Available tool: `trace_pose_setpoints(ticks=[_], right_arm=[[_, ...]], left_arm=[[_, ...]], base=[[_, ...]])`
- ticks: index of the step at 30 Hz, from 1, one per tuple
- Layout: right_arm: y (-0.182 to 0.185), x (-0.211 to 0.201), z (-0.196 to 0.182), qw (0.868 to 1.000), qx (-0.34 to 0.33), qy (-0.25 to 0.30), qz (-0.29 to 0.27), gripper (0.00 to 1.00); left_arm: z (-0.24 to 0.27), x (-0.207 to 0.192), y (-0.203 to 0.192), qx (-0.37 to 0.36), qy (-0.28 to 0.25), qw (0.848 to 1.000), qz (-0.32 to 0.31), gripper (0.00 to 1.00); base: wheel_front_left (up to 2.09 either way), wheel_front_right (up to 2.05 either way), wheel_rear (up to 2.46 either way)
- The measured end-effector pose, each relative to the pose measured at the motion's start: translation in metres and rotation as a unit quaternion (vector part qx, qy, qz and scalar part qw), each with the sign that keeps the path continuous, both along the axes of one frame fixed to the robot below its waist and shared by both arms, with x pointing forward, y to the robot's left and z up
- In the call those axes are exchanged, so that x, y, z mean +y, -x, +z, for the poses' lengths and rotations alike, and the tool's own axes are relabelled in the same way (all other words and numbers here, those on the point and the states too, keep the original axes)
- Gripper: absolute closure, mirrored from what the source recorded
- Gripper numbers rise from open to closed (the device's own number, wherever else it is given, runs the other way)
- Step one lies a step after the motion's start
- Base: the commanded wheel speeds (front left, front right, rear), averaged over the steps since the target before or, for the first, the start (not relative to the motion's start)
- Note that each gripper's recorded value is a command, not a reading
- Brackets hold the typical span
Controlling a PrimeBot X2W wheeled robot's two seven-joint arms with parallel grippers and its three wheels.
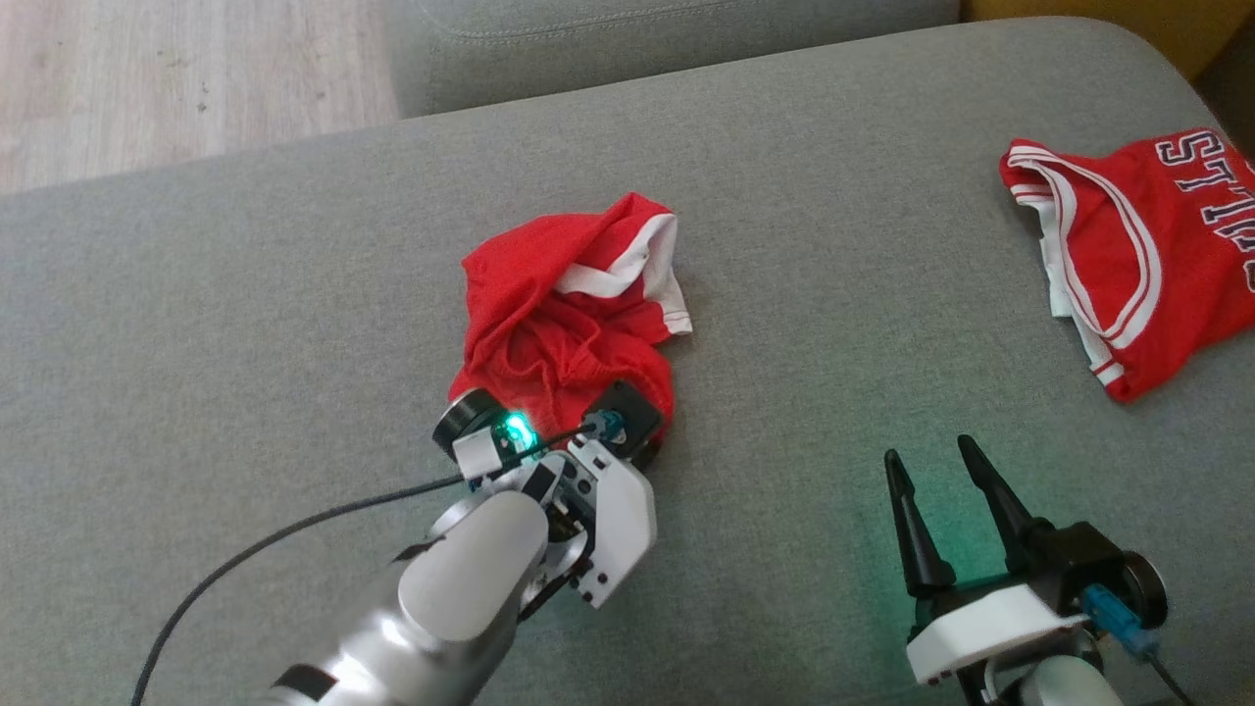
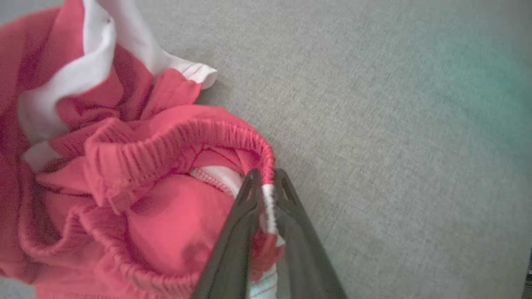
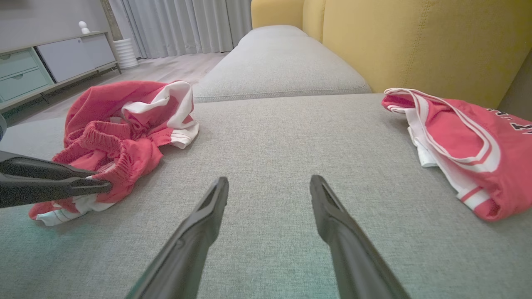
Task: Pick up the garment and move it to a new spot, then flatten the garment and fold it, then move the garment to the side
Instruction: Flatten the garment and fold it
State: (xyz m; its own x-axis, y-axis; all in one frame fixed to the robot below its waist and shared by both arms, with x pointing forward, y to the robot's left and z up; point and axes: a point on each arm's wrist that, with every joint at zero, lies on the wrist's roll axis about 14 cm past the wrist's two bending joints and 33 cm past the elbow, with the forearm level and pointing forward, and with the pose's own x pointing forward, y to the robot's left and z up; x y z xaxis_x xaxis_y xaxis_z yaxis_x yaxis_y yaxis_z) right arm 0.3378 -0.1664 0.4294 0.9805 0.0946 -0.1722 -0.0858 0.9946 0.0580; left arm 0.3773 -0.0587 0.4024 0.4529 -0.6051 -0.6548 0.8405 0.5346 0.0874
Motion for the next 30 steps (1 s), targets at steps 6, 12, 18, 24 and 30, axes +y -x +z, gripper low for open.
trace_pose_setpoints(ticks=[6,12,18,24,30], right_arm=[[0.002,-0.001,0.001,1.000,-0.002,0.000,-0.002,0.00],[0.008,-0.005,0.004,1.000,-0.006,-0.008,-0.012,0.00],[0.016,-0.011,0.006,1.000,-0.009,-0.013,-0.026,0.00],[0.025,-0.021,0.008,0.999,-0.012,-0.013,-0.045,0.00],[0.028,-0.026,0.007,0.998,-0.010,-0.014,-0.055,0.00]], left_arm=[[0.006,0.002,-0.005,0.001,0.023,1.000,0.019,1.00],[0.087,-0.020,-0.048,-0.041,0.215,0.971,0.095,1.00],[0.183,-0.028,-0.095,-0.128,0.336,0.925,0.126,1.00],[0.211,-0.032,-0.106,-0.144,0.402,0.890,0.156,1.00],[0.236,-0.041,-0.104,-0.139,0.475,0.852,0.173,1.00]], base=[[0.00,0.00,0.00],[0.00,0.00,0.00],[0.00,0.00,0.00],[0.00,0.00,0.00],[0.00,0.00,0.00]])
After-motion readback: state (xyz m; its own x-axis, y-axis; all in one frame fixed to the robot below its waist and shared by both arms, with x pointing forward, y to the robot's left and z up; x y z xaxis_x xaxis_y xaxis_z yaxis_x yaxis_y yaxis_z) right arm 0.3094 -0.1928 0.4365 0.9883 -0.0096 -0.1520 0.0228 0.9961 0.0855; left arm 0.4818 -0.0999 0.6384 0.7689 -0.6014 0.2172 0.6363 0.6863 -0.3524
